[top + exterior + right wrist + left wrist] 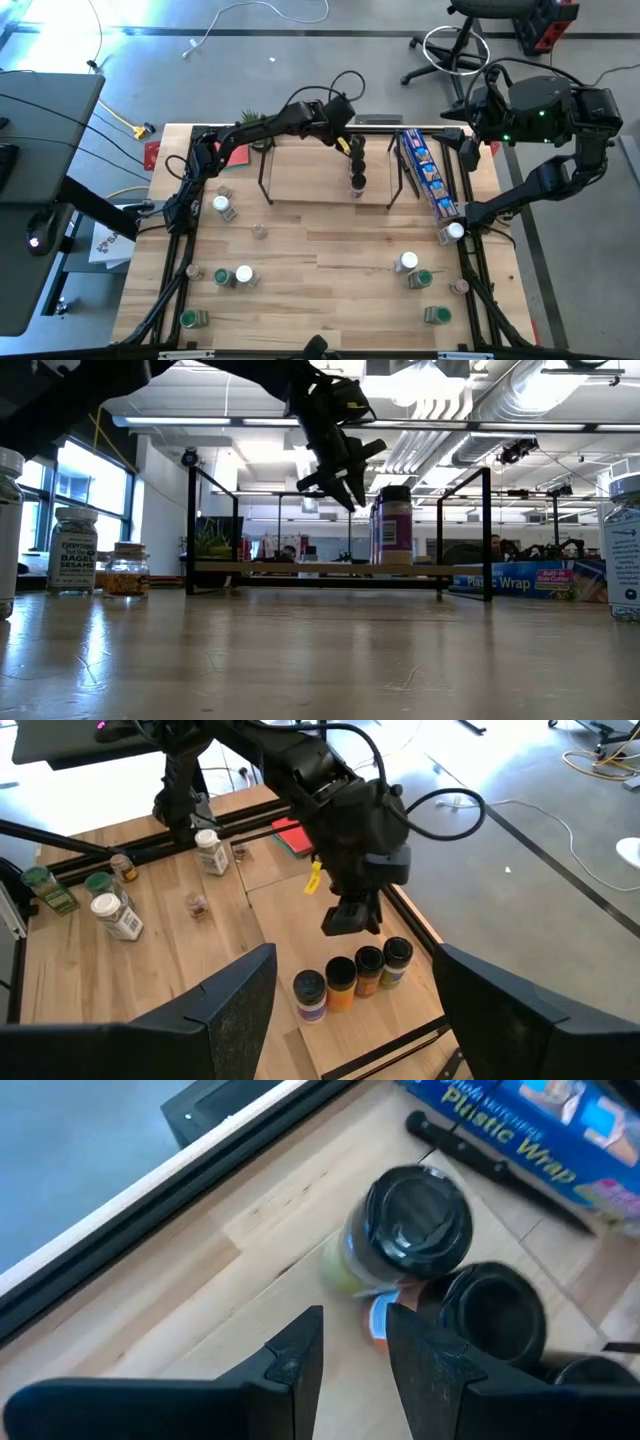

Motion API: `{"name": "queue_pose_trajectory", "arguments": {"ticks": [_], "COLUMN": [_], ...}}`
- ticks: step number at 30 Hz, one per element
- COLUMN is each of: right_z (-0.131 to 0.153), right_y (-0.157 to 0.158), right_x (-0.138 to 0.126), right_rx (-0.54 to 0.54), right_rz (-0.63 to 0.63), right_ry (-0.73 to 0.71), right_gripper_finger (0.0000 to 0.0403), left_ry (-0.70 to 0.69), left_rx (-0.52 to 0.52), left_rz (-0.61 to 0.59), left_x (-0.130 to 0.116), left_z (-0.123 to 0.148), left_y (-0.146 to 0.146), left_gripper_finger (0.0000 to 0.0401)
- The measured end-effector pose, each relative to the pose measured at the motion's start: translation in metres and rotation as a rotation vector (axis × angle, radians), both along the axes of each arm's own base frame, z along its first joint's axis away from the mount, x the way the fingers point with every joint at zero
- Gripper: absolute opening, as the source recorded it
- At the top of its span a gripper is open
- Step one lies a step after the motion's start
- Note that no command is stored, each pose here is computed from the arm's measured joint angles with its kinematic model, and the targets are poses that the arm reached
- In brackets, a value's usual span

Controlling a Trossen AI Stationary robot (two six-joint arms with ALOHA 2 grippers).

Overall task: Shelf spices
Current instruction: Adjust the black seasoning bottles on the shelf

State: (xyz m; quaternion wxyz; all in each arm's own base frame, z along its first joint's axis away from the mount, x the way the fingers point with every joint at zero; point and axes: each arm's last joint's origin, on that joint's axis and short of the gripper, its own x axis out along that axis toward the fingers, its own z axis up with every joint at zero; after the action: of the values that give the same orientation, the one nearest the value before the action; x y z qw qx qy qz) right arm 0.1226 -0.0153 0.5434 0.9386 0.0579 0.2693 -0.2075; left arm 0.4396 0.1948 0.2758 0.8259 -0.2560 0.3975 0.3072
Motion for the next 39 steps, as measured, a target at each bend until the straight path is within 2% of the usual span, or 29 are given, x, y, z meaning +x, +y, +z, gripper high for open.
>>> {"name": "queue_pose_trajectory", "arguments": {"ticks": [9,22,26,32,39], "right_z": [0.000,0.000,0.000,0.000,0.000], "right_y": [0.000,-0.001,-0.001,-0.001,-0.001], "right_x": [0.000,0.000,0.000,0.000,0.000], "right_rx": [-0.008,-0.012,-0.011,-0.011,0.001], "right_rz": [-0.014,-0.019,-0.020,-0.021,-0.029], "right_ry": [0.000,0.001,0.000,0.000,-0.006], "right_gripper_finger": [0.0263,0.0263,0.0263,0.0263,0.0263], "left_ry": [0.006,0.013,0.028,-0.003,-0.097], "left_rx": [-0.069,-0.089,-0.080,-0.053,-0.050], "left_rz": [0.001,-0.001,0.020,0.119,0.107], "left_x": [-0.001,0.011,0.008,0.002,0.004], "left_z": [-0.002,-0.016,-0.017,-0.015,-0.010], "left_y": [-0.004,-0.016,-0.010,0.010,0.022], "left_gripper_finger": [0.0106,0.0106,0.0106,0.0106,0.0106]}}
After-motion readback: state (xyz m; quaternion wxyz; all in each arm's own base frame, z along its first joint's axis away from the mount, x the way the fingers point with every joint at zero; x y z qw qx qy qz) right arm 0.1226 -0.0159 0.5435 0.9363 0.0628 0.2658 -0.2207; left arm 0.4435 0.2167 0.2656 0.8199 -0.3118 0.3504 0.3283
